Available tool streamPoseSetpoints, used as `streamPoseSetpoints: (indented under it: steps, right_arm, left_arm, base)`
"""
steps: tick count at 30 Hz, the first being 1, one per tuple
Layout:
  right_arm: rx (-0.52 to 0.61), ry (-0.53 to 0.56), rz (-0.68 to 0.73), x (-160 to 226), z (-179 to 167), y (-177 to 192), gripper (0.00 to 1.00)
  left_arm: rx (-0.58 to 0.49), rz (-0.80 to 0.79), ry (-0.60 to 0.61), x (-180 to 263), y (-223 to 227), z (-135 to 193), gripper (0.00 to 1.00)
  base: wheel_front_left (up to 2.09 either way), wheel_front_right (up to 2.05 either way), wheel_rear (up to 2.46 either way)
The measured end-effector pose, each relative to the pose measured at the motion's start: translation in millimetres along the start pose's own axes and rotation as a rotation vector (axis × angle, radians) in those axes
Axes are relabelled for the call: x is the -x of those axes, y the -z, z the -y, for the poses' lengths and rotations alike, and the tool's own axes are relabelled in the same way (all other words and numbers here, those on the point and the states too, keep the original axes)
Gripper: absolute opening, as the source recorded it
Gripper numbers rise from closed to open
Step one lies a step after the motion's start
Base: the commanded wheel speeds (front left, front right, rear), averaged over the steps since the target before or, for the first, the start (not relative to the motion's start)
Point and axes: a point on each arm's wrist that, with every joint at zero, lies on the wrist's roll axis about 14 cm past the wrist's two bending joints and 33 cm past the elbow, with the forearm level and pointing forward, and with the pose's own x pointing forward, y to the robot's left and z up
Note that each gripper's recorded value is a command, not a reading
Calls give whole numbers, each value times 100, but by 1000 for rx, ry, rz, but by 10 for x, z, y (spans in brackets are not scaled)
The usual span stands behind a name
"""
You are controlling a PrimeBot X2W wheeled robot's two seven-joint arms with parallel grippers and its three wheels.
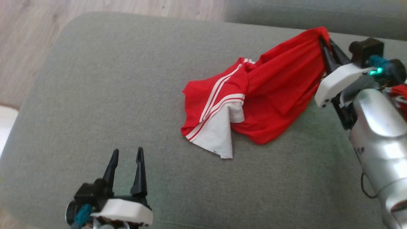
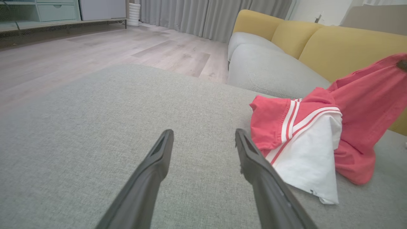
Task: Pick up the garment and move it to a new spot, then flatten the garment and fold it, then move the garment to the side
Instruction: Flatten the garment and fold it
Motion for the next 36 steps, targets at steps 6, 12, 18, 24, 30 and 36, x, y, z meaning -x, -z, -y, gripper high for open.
streamPoseSetpoints:
  steps: [6, 12, 18, 24, 30, 36]
  right_arm:
    - [9, -68, -3, 598, -251, 242, 0]
    - [-81, -118, -156, 1355, -588, 852, 0]
    - [-73, -83, -190, 1778, -583, 1019, 0]
    - [-24, -54, -210, 1949, -578, 1120, 100]
    - [-88, 1, -260, 2136, -579, 1293, 100]
    - [-169, 80, -214, 2153, -412, 1166, 100]
  left_arm:
    - [-19, -33, 44, 105, 86, 101, 100]
    - [-27, -34, 115, 75, 54, 296, 100]
    - [-35, -36, 184, 21, 35, 506, 100]
    - [-39, -38, 204, 6, 34, 571, 100]
    - [-39, -35, 200, 18, 29, 560, 100]
    - [-37, -34, 188, 36, 29, 526, 100]
  base:
    - [0, 0, 0]
    - [0, 0, 0]
    - [0, 0, 0]
    - [0, 0, 0]
    - [0, 0, 0]
    - [0, 0, 0]
